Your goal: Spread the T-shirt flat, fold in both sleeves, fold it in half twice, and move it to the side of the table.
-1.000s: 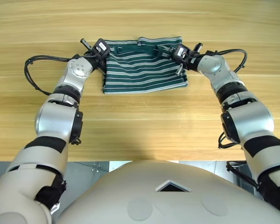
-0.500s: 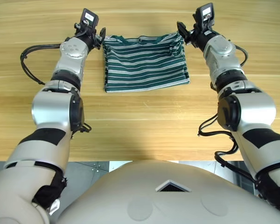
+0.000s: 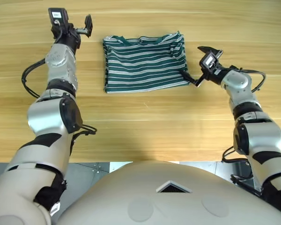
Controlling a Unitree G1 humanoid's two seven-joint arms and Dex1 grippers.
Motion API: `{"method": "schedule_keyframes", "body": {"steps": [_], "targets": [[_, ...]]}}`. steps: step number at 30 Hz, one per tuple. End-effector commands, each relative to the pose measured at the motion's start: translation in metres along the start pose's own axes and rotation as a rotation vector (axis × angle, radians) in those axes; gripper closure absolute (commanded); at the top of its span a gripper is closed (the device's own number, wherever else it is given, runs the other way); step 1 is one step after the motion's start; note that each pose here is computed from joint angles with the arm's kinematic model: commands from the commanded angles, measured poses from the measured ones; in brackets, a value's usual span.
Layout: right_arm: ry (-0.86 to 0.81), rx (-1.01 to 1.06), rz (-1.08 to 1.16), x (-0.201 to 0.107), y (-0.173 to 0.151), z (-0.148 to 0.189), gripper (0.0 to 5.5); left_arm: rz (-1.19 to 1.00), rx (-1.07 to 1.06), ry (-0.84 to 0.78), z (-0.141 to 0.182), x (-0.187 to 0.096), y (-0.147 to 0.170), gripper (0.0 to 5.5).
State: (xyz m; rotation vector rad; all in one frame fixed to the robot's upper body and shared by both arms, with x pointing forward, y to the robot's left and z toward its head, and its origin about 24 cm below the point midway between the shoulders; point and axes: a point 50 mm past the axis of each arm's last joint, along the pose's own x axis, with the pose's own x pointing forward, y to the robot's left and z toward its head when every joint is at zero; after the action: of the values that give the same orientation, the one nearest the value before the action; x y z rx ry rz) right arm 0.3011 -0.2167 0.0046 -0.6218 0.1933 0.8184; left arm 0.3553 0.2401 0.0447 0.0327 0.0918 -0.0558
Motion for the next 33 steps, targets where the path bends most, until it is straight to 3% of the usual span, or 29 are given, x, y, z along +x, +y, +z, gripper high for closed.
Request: {"method": "schedule_keyframes", "body": {"steps": [1,4,8,11,14,23,33], "targets": [[0.191,-0.100,0.329,-0.026,0.055,-0.039,0.10,-0.004,0.012,-0.020,-0.008,-0.008,0.003,0.15],[0.021,-0.140,0.565,-0.042,0.096,-0.019,0.10,-0.001,0.034,-0.017,-0.012,-0.013,0.007,0.15],[-0.399,-0.124,0.764,-0.068,0.136,0.063,0.10,0.011,0.053,-0.028,-0.010,-0.014,0.010,0.15],[-0.620,-0.074,0.828,-0.084,0.145,0.105,0.10,0.003,0.070,-0.045,-0.007,-0.013,0.008,0.15],[-0.729,-0.023,0.833,-0.088,0.146,0.126,0.10,-0.013,0.087,-0.066,-0.005,-0.012,0.006,0.15],[-0.470,-0.013,0.326,-0.020,0.093,0.101,0.10,-0.062,0.106,-0.103,-0.008,-0.014,-0.005,0.15],[-0.247,-0.099,0.132,0.001,0.076,0.063,0.10,-0.111,0.119,-0.100,-0.016,-0.016,-0.019,0.15]]}}
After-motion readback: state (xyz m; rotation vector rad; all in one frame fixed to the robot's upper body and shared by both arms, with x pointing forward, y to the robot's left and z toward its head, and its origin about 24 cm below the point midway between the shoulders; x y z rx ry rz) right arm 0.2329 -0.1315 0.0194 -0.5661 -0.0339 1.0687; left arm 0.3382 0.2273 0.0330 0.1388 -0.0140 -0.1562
